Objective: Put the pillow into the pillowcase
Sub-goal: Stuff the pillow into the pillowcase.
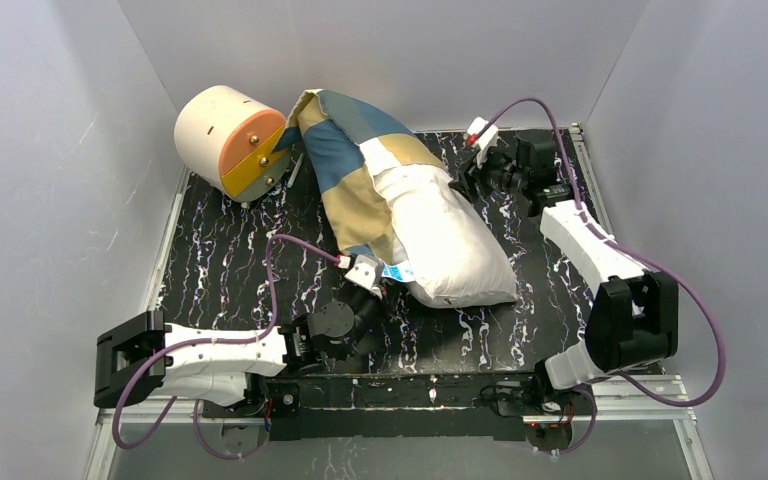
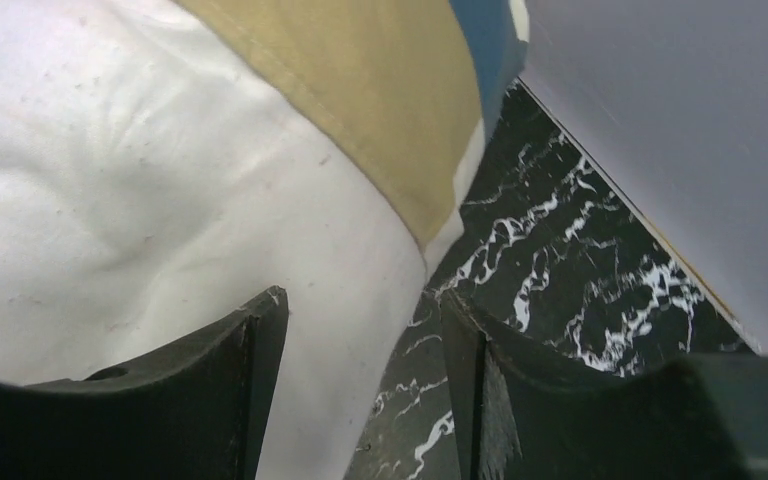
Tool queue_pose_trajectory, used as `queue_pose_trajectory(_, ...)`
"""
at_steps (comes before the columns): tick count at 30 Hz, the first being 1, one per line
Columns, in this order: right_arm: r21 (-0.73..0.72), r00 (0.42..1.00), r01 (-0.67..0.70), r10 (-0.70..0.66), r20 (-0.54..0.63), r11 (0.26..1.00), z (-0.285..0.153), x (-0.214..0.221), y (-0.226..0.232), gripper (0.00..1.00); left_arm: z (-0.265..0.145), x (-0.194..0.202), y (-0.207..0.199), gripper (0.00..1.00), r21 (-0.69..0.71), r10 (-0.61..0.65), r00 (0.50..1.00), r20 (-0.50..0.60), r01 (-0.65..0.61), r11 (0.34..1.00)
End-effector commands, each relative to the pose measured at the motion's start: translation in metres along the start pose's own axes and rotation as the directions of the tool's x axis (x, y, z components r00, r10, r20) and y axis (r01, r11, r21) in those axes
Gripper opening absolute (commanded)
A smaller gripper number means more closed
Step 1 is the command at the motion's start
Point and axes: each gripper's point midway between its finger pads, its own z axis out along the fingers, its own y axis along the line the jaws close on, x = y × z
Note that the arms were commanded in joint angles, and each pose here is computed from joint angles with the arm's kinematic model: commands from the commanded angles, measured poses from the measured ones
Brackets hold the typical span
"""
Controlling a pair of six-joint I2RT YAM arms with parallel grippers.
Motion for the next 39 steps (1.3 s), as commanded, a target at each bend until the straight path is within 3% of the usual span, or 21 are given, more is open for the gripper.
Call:
queue_pose_trajectory(1, -0.104, 0.931, 0.265, -0.226, 0.286, 0.959, 0.017, -0.036, 0.023, 0.65, 0.001, -0.025, -0.001, 0.0, -0.028, -0.079, 0.994, 0.071, 0.082, 0.996)
queue_pose_trajectory(4, -0.051, 0.889, 0.357, -0.323, 0.325, 0.933, 0.029, -0.036, 0.031, 0.65, 0.001, -0.025, 0.0, 0.0, -0.033, -0.08, 0.995, 0.067, 0.082, 0.996)
queue_pose_trajectory(11, 0.118, 0.833, 0.422, -0.436, 0.341, 0.899, 0.055, -0.043, 0.011, 0.62, 0.002, -0.019, -0.001, 0.0, -0.037, -0.086, 0.996, 0.039, 0.087, 0.995)
queue_pose_trajectory(16, 0.103, 0.813, 0.455, -0.46, 0.357, 0.884, 0.076, -0.038, 0.014, 0.51, 0.003, -0.016, -0.002, 0.0, -0.041, -0.087, 0.996, 0.03, 0.088, 0.995)
queue_pose_trajectory(21, 0.126, 0.78, 0.492, -0.5, 0.376, 0.862, 0.09, -0.038, 0.022, 0.47, 0.006, -0.017, -0.006, 0.0, -0.036, -0.088, 0.996, 0.025, 0.088, 0.995)
queue_pose_trajectory(23, 0.134, 0.765, 0.5, -0.508, 0.395, 0.856, 0.093, -0.04, 0.028, 0.41, 0.008, -0.018, -0.009, 0.0, -0.033, -0.091, 0.996, 0.024, 0.092, 0.995)
queue_pose_trajectory(25, 0.136, 0.761, 0.489, -0.498, 0.415, 0.861, 0.095, -0.044, 0.032, 0.23, 0.009, -0.019, -0.011, 0.0, -0.029, -0.096, 0.995, 0.024, 0.097, 0.995)
queue_pose_trajectory(26, 0.143, 0.775, 0.452, -0.467, 0.426, 0.881, 0.094, -0.05, 0.03, 0.09, 0.009, -0.022, -0.012, 0.0, -0.027, -0.103, 0.994, 0.029, 0.104, 0.994)
queue_pose_trajectory(27, 0.151, 0.813, 0.367, -0.395, 0.428, 0.918, 0.095, -0.057, 0.022, 0.01, 0.01, -0.027, -0.013, 0.0, -0.024, -0.116, 0.993, 0.039, 0.117, 0.993)
queue_pose_trajectory(30, 0.152, 0.912, 0.127, -0.175, 0.37, 0.98, 0.095, -0.086, -0.006, 0.01, 0.009, -0.064, -0.017, 0.0, -0.025, -0.172, 0.979, 0.105, 0.176, 0.984)
queue_pose_trajectory(32, 0.166, 0.951, -0.056, 0.002, 0.31, 0.985, 0.088, -0.091, -0.018, 0.01, 0.008, -0.104, -0.02, 0.0, -0.031, -0.216, 0.964, 0.157, 0.224, 0.974)
queue_pose_trajectory(33, 0.205, 0.944, -0.168, 0.097, 0.317, 0.964, 0.081, -0.104, -0.029, 0.01, 0.007, -0.126, -0.022, 0.0, -0.027, -0.23, 0.957, 0.177, 0.238, 0.971)
queue_pose_trajectory(35, 0.235, 0.926, -0.37, 0.337, 0.172, 0.899, 0.071, -0.095, -0.033, 0.01, 0.009, -0.176, -0.032, 0.0, -0.009, -0.22, 0.951, 0.216, 0.227, 0.974)
queue_pose_trajectory(39, 0.096, 0.813, -0.57, 0.577, -0.081, 0.816, 0.038, -0.107, 0.019, 0.01, 0.006, -0.27, -0.053, 0.0, 0.035, -0.19, 0.94, 0.284, 0.188, 0.982)
